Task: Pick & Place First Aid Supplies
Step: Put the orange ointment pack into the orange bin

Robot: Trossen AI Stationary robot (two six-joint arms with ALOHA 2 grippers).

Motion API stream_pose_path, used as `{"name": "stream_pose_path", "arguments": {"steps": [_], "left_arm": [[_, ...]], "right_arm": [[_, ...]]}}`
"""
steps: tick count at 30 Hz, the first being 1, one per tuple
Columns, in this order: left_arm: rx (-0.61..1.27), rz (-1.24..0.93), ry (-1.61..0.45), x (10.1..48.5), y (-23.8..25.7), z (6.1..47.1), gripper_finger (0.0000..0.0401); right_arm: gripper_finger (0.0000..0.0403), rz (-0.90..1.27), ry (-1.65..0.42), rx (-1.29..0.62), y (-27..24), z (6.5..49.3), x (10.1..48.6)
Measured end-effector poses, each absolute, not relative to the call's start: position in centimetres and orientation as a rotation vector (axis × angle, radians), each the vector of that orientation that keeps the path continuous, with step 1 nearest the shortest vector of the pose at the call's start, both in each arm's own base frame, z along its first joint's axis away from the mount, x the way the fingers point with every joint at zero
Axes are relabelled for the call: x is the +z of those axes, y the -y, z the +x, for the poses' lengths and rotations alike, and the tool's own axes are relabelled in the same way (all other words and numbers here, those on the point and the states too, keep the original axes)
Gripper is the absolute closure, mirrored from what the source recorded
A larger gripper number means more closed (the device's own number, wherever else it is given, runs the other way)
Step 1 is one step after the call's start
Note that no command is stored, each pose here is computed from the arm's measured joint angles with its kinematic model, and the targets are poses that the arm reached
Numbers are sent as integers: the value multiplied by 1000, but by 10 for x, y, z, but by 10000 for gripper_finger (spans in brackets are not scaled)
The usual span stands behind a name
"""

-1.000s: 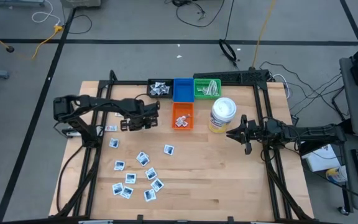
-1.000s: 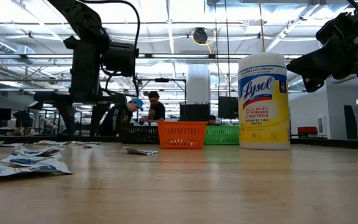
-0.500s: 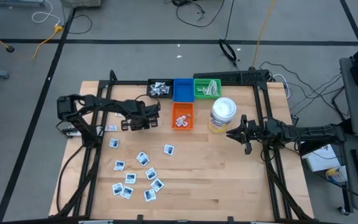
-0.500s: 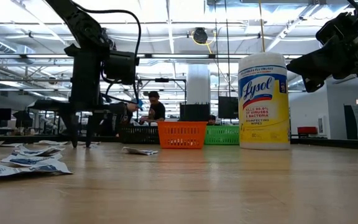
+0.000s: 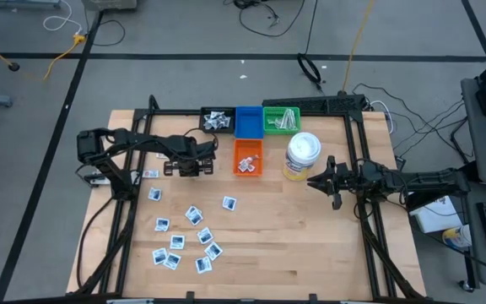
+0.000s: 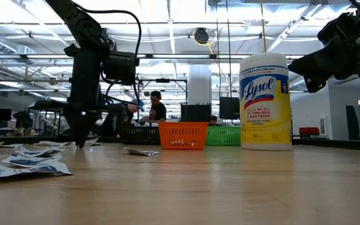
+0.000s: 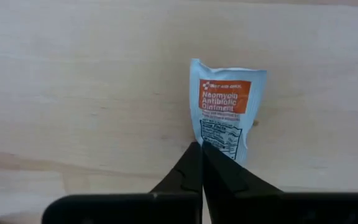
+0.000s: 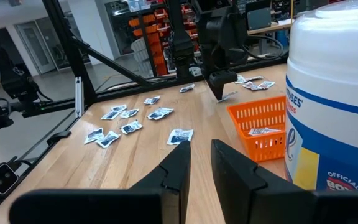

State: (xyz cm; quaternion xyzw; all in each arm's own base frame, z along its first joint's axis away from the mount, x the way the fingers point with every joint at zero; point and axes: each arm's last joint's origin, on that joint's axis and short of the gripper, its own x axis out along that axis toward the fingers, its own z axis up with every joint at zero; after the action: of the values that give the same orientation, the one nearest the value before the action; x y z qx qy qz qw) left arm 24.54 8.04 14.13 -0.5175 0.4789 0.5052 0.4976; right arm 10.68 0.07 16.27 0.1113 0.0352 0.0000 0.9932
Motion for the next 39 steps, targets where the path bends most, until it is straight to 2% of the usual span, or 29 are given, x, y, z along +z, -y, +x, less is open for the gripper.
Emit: {"name": "stream_pose_path", "arguments": {"steps": [10, 22, 29, 39], "left_arm": [[1130, -1262, -1080, 181, -73, 230, 400], [1119, -1226, -1205, 212, -61, 196, 400], [1035, -1186, -1185, 231, -79, 233, 401], [945, -1151, -1184, 249, -110, 308, 401]], "right_arm": [[344, 223, -71, 0, -1, 107, 163], [344, 223, -71, 0, -1, 107, 163], [344, 223, -71, 0, -1, 107, 163], [344, 223, -71, 0, -1, 107, 163]]}}
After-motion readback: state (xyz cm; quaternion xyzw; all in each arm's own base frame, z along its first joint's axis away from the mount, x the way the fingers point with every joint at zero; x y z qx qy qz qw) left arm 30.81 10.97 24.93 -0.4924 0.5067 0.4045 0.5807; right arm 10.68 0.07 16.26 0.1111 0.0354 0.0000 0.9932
